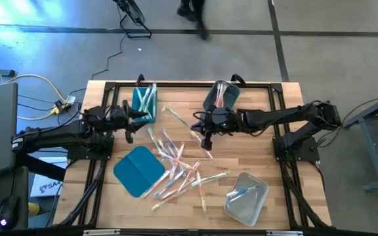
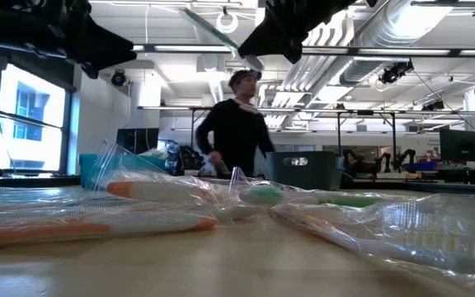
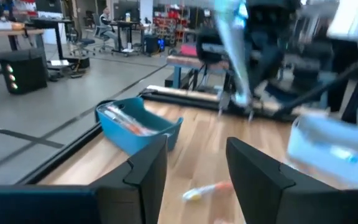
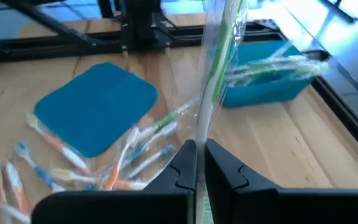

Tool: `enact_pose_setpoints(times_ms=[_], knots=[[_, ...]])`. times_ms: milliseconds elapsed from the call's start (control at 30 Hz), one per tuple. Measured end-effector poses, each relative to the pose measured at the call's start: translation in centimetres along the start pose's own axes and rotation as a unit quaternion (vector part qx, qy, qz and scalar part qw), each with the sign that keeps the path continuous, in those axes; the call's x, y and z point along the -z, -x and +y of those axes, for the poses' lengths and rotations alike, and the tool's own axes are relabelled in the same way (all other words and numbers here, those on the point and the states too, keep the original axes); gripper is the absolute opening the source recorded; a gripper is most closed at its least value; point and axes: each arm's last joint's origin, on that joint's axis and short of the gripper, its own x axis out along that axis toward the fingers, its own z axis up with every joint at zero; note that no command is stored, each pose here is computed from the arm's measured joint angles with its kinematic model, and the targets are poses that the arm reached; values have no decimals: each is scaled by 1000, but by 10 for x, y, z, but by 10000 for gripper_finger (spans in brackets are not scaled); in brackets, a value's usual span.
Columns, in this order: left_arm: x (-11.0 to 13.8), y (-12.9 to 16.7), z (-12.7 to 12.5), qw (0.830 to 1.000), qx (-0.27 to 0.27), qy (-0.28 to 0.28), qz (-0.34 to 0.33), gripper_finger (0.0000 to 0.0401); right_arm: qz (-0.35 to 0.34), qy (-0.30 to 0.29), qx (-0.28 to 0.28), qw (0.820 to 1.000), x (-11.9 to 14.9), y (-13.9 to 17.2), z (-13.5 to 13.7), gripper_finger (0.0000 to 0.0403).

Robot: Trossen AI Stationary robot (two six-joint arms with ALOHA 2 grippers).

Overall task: Pick & Place Toothbrushes
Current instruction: Put the middle green toothbrush into the blue bin

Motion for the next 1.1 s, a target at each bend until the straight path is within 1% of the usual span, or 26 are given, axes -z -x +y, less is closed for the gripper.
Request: enact_pose_setpoints(times_ms=[100, 200, 267, 400, 467, 600, 767, 900, 1100], knots=[[-2, -5, 0, 999, 2, 40, -13, 160, -21, 19, -6, 1000, -1, -8, 6, 5], [-2, -10, -1, 998, 8, 57, -14, 155, -26, 27, -9, 999, 2, -18, 9, 5], [-1, -14, -1, 998, 19, 58, -11, 152, -18, 29, -5, 999, 7, -24, 10, 5], [-2, -21, -3, 997, 55, 57, -18, 150, -21, 28, -4, 999, 12, -38, 11, 5], [-1, -25, -4, 996, 64, 57, -18, 149, -31, 27, -5, 999, 13, -43, 11, 5], [2, -32, -4, 996, 65, 57, -9, 149, -35, 26, -7, 999, 16, -51, 13, 5], [4, -39, -4, 996, 67, 55, -16, 149, -31, 22, -10, 999, 19, -55, 13, 5], [5, -44, -5, 996, 82, 41, -17, 149, -32, 19, -10, 999, 23, -62, 14, 5], [8, -52, -5, 994, 97, 40, -20, 149, -26, 15, -12, 999, 31, -74, 15, 5]])
